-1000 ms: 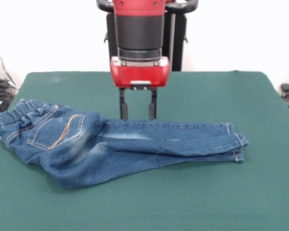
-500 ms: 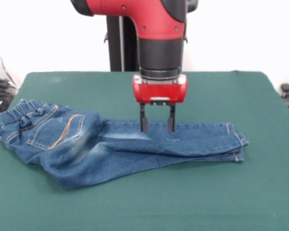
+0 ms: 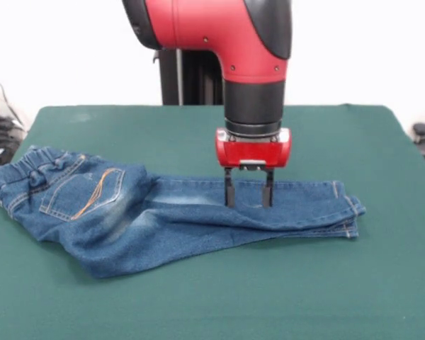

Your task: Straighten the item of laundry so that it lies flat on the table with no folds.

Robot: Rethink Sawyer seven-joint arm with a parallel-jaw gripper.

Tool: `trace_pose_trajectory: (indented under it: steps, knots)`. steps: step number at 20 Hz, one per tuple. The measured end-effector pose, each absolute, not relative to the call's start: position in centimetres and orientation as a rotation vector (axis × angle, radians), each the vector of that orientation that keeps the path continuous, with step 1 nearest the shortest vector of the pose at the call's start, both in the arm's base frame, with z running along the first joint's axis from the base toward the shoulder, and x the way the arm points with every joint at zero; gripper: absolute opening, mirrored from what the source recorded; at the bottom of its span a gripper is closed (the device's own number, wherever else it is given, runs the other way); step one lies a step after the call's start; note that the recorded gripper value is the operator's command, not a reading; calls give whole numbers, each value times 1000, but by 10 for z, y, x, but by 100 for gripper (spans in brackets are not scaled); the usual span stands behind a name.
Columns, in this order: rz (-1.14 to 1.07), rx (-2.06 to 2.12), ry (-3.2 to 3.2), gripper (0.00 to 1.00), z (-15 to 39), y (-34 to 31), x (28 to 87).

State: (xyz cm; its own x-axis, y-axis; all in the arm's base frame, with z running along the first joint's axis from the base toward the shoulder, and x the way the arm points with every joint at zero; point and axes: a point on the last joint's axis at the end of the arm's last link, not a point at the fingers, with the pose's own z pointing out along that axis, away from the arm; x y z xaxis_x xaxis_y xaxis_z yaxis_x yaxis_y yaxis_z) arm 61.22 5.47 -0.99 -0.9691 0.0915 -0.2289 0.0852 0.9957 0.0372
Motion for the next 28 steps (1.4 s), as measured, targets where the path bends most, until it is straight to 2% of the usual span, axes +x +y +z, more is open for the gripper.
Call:
trace_pose_trajectory:
  steps: [14,25,26,28]
  knots:
    - [11,221,2886,100,-45,93,596]
    - [-55,278,2821,100,-48,100,593]
    - [-67,277,2806,0,-48,102,592]
    - [-69,277,2801,0,-48,103,592]
